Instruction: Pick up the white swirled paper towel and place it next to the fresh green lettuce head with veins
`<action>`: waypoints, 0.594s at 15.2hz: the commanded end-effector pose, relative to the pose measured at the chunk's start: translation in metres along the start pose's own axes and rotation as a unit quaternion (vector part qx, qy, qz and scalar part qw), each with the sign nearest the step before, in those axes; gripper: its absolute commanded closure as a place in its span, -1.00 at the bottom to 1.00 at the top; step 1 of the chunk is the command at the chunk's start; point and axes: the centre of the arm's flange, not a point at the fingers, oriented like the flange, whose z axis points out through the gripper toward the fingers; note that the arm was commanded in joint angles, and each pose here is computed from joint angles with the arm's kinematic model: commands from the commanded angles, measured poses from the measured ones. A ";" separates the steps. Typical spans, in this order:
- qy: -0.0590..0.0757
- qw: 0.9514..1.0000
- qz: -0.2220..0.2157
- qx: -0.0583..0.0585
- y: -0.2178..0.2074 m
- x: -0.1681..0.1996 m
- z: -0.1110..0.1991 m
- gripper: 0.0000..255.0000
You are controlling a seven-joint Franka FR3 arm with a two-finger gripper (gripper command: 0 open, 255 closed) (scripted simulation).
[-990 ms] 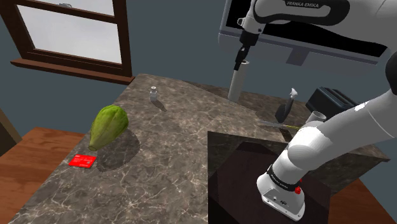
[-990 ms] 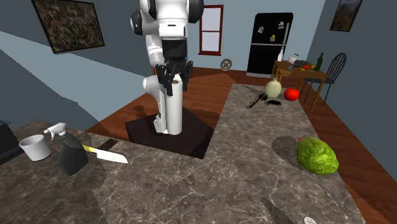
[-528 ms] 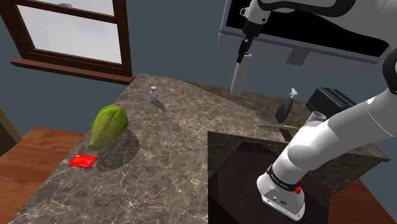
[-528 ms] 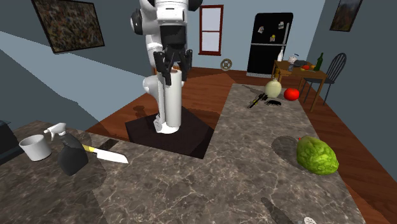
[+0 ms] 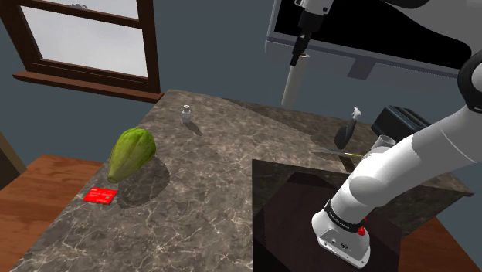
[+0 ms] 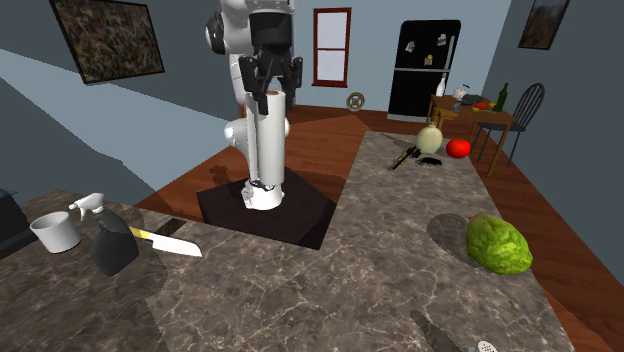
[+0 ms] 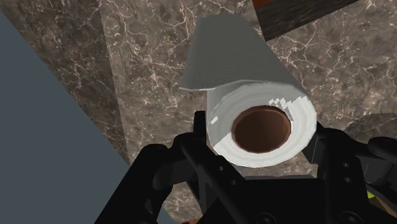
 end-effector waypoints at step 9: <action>0.000 1.000 0.000 0.000 -0.083 0.085 -0.006 1.00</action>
